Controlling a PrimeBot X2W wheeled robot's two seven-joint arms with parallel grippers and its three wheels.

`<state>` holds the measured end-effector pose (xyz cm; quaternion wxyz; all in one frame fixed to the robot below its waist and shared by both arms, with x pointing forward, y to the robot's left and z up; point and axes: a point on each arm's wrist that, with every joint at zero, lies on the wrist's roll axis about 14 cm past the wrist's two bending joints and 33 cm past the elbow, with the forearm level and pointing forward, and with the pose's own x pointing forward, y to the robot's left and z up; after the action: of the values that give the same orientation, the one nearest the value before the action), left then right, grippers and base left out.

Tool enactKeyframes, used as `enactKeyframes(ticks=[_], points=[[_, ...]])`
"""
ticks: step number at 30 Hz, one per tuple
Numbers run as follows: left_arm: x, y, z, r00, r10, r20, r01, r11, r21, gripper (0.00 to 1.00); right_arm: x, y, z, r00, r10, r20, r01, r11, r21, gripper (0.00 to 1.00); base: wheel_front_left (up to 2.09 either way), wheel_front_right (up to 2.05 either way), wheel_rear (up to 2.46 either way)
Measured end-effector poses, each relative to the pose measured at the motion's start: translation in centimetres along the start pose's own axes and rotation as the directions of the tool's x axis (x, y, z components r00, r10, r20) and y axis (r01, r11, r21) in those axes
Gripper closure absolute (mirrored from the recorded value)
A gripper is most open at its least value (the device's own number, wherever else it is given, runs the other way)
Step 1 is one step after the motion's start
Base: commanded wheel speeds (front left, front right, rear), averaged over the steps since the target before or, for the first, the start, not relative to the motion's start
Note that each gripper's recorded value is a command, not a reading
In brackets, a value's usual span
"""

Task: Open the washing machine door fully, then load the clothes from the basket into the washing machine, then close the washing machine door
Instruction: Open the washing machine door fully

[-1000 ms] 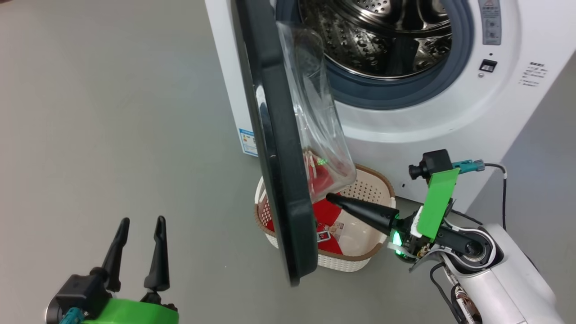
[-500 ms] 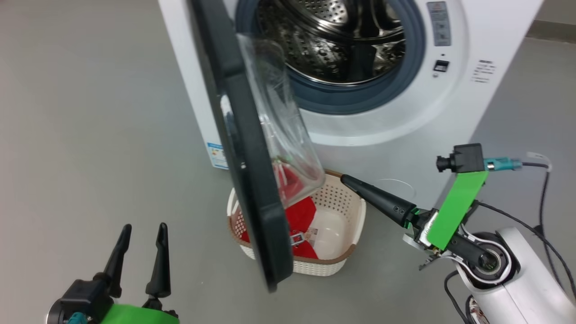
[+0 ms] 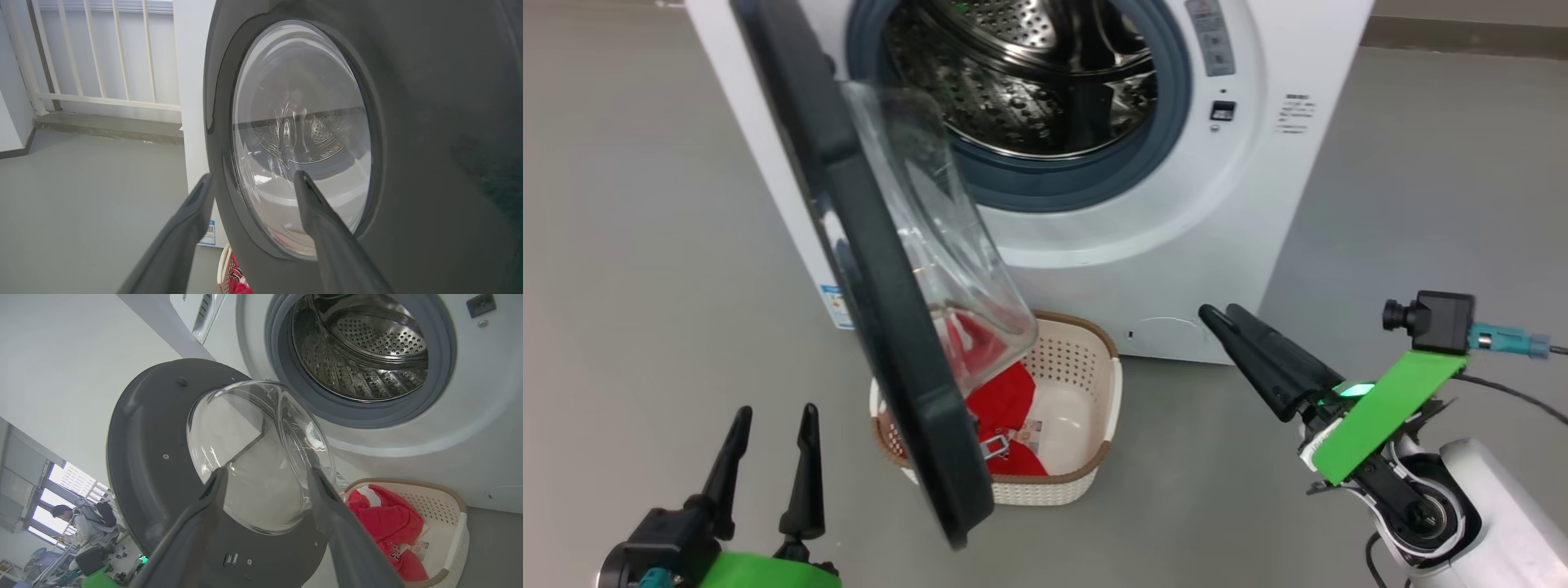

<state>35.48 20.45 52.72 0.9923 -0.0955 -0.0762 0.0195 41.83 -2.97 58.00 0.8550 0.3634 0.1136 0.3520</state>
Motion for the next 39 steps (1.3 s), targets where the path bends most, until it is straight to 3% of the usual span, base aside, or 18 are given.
enactKeyframes(ticks=[6, 16, 30, 39], points=[[0.6, -1.0, -0.7, 0.999, -0.03, -0.017, 0.03, 1.0, -0.007, 0.0, -1.5, -1.5, 1.6, 0.991, -0.046, 0.122, 0.059, 0.993, -0.105, 0.0, 0.0, 0.0, 0.0], [1.1, -1.8, -1.5, 0.998, -0.055, -0.036, 0.054, 0.998, -0.013, 0.0, -4.0, -4.5, 3.9, 0.953, -0.098, 0.287, 0.179, 0.946, -0.269, 0.0, 0.0, 0.0, 0.0], [1.5, -2.2, -1.2, 0.997, -0.069, -0.025, 0.068, 0.997, -0.025, 0.0, -8.0, -9.3, 3.3, 0.887, -0.267, 0.376, 0.404, 0.843, -0.355, 0.0, 0.0, 0.0, 0.0], [1.4, -2.0, -0.7, 0.998, -0.064, -0.011, 0.063, 0.998, -0.025, 0.0, -9.9, -9.8, 3.2, 0.853, -0.313, 0.419, 0.495, 0.739, -0.457, 0.0, 0.0, 0.0, 0.0]])
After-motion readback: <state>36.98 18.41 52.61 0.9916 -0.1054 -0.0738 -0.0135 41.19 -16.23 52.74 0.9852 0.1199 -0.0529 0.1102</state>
